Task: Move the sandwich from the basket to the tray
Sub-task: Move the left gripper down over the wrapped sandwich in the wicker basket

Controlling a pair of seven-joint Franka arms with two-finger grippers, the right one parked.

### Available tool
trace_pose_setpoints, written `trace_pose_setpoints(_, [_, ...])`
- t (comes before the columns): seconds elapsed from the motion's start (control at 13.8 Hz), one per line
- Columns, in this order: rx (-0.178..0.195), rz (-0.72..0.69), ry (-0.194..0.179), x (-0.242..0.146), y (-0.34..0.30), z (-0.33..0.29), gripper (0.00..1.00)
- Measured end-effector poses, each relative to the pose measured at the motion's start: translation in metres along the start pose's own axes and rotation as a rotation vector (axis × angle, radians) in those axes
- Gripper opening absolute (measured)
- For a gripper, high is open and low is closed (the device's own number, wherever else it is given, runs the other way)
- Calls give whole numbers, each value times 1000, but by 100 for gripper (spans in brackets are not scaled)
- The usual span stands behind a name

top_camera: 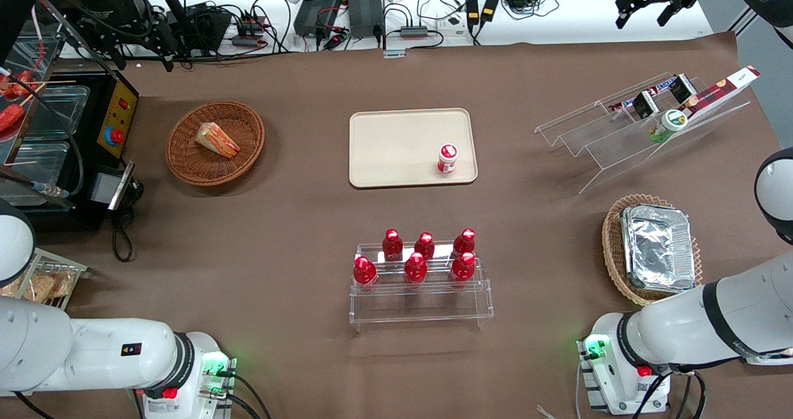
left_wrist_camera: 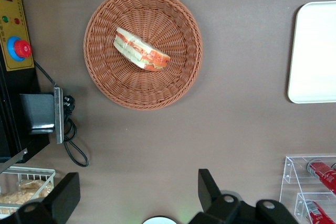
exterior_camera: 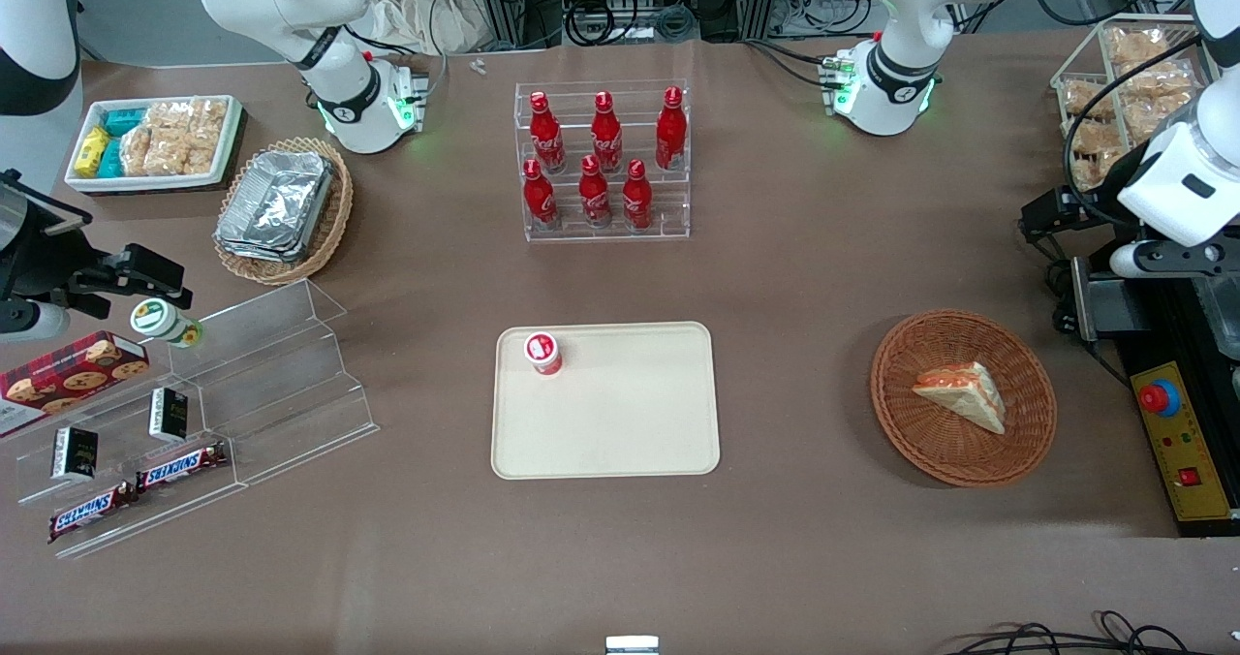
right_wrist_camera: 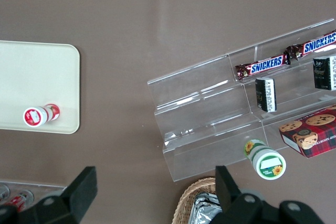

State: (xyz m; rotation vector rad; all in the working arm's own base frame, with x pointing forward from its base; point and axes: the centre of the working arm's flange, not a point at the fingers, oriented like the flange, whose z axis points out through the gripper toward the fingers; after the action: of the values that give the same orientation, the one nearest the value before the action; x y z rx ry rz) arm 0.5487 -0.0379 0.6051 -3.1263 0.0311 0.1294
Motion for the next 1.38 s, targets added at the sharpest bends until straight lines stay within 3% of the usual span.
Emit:
trace_pose_setpoints(0.43, [1,-19,-1,1,-3,-1,100])
trace_pose_setpoints(0.72, [-15,-382,-35,19,-38,33,100])
trace_pose_setpoints(0.94, [-39,-631,22,48,-61,86,100])
trace_pose_setpoints(1.38, [-59,-934,31,86,-62,228,100])
